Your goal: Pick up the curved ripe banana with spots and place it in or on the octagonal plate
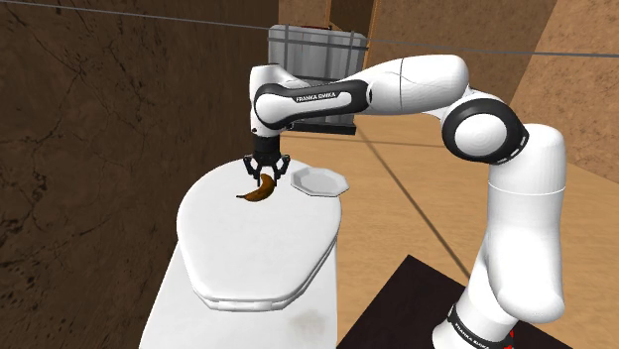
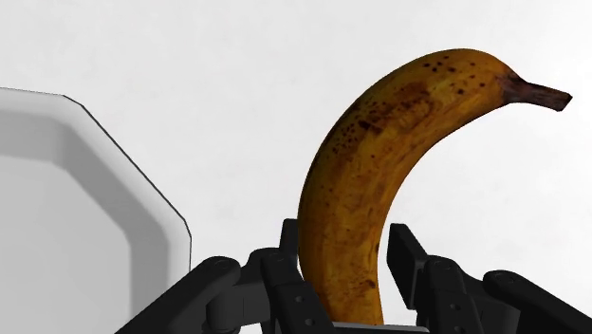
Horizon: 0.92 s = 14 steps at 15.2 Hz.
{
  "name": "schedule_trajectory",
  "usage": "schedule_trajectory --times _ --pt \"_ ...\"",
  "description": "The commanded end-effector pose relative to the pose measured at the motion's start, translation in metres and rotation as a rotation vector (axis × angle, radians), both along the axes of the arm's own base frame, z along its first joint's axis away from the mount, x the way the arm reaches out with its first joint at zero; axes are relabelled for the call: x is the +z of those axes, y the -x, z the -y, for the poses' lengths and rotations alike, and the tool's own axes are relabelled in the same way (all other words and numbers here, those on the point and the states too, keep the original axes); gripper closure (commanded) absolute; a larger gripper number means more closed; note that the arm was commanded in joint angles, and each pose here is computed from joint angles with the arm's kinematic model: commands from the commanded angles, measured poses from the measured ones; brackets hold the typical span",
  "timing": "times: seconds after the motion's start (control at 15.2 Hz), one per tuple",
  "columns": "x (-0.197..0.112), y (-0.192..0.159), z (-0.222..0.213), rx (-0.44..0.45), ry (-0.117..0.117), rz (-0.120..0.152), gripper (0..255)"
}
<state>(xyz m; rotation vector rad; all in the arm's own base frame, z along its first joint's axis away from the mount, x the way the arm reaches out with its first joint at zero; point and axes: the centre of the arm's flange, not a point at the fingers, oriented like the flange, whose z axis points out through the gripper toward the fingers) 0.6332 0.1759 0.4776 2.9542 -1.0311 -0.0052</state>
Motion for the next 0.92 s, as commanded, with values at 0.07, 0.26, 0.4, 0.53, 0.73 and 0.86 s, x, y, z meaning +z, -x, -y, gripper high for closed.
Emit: schedule_trajectory --times 0.07,0.26,0.4,0.53,0.73,0.86 --pt "0.000 0.000 0.000 0.000 0.000 0.000 255" --pt "0.000 0.000 0.000 0.000 0.000 0.000 255" --pt "0.005 0.000 0.000 0.000 0.000 0.000 255" --pt "0.016 0.000 0.000 0.000 0.000 0.000 255" --pt "0.032 0.000 0.000 0.000 0.000 0.000 255" --pt "0.042 0.000 0.000 0.000 0.000 0.000 255"
